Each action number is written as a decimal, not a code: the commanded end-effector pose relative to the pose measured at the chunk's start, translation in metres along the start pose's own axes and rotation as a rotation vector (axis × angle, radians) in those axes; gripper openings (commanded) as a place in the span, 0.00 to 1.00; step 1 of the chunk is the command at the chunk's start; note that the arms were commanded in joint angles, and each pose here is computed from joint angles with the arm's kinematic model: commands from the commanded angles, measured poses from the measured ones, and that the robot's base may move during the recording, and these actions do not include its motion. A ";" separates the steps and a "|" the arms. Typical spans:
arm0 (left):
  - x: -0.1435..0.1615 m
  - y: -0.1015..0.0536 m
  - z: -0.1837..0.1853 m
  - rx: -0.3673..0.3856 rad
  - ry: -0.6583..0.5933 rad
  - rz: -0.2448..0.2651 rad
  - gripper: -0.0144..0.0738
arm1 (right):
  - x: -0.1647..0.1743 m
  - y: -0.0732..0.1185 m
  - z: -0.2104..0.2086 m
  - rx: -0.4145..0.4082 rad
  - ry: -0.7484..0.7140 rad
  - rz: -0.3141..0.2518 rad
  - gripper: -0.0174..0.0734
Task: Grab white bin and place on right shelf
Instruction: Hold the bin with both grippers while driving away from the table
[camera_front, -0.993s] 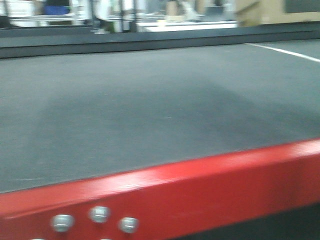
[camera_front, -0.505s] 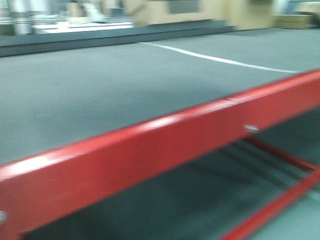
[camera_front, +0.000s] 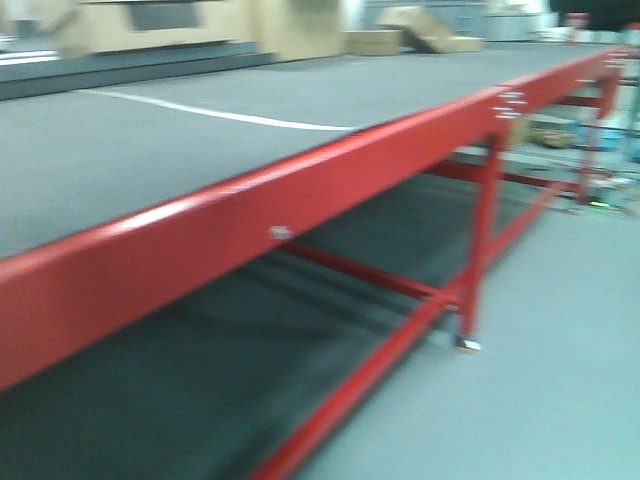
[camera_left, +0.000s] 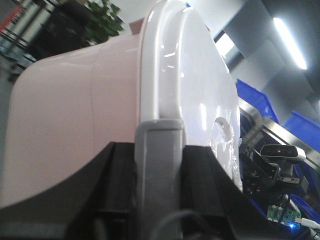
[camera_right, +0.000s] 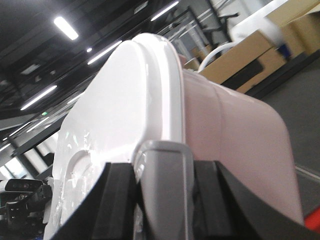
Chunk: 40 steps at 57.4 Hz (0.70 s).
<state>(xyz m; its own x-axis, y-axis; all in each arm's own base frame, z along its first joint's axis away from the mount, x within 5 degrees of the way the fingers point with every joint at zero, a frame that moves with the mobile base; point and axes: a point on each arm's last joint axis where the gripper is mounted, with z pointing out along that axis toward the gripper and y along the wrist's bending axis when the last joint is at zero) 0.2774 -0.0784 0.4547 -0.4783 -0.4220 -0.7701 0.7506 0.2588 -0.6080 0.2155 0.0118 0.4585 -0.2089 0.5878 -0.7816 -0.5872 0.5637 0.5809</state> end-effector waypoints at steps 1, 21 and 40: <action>0.003 -0.052 -0.002 0.298 0.071 0.059 0.03 | -0.007 0.032 -0.003 -0.171 -0.028 -0.003 0.27; 0.003 -0.052 -0.002 0.298 0.071 0.059 0.03 | -0.007 0.032 -0.003 -0.169 -0.029 -0.002 0.27; 0.003 -0.052 -0.002 0.297 0.070 0.059 0.03 | -0.007 0.032 -0.003 -0.169 -0.029 -0.002 0.27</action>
<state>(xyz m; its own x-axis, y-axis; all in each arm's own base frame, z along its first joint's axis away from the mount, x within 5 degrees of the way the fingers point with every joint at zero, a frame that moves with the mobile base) 0.2773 -0.0784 0.4547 -0.4787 -0.4214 -0.7702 0.7510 0.2579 -0.6078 0.2156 0.0117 0.4585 -0.2081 0.5883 -0.7814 -0.5861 0.5645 0.5812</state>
